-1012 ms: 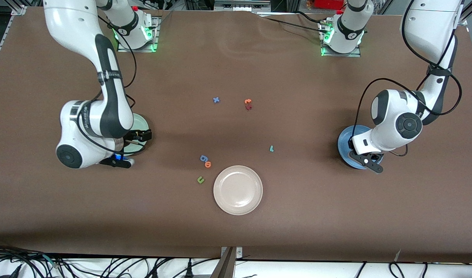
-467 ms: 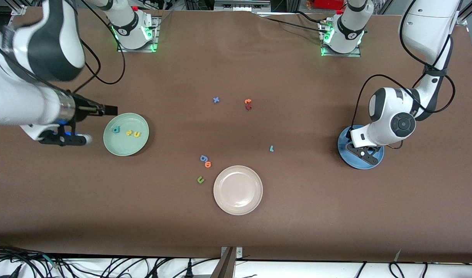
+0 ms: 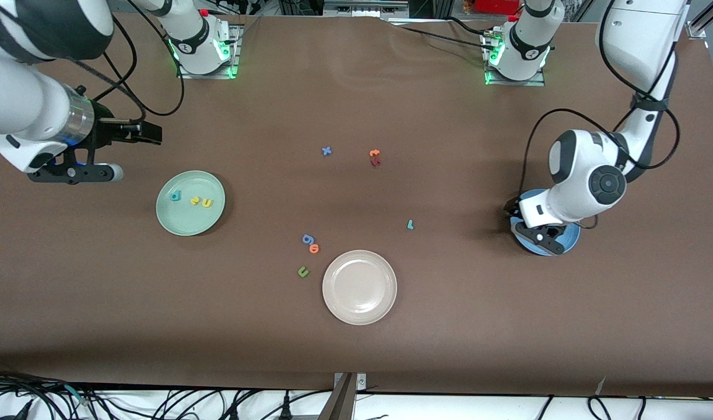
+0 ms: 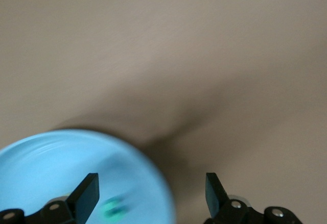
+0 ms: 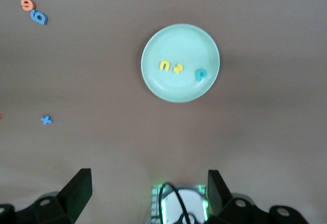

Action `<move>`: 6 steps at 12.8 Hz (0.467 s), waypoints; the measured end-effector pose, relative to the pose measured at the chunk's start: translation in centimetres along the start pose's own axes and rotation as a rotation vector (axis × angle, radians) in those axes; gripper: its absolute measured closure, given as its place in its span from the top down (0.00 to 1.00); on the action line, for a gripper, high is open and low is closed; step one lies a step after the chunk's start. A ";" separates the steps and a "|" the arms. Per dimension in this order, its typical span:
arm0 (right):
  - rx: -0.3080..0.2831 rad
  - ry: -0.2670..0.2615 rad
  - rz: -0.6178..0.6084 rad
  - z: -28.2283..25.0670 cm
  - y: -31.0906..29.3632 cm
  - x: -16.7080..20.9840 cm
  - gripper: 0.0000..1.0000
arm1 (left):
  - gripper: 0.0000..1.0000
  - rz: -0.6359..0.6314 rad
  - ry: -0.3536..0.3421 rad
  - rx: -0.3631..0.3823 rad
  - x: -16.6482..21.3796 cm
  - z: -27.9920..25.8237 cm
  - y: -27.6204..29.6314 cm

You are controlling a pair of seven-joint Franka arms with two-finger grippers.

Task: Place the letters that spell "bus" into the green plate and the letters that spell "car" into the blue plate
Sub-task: 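Release the cyan c on the blue plate while the right gripper withdraws, then reach the left gripper to the cyan 1 and grasp it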

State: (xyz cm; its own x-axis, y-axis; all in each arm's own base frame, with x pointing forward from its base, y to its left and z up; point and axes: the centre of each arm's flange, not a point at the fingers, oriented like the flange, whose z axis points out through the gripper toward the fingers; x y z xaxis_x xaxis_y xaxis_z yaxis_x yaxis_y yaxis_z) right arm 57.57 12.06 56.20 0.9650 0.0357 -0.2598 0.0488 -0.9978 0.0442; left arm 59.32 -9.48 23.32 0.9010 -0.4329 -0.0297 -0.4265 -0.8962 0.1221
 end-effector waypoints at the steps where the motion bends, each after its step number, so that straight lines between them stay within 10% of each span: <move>1: -0.003 0.017 -0.009 0.6 0.2 -0.2 1.00 | 0.90 -0.042 0.005 -0.017 0.8 0.1 2.4; 6: 0.002 0.186 0.038 0.4 6.1 -2.3 1.00 | 0.90 -0.131 0.025 -0.017 4.3 -0.2 14.3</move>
State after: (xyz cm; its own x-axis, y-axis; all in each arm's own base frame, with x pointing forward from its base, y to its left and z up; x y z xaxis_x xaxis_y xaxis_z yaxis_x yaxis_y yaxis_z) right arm 55.50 5.82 56.67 0.9971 0.0079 -0.0751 0.0116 -0.9987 0.0488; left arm 57.10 -24.16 25.09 0.9508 -0.3090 -0.0214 -0.3035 -0.9432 0.1354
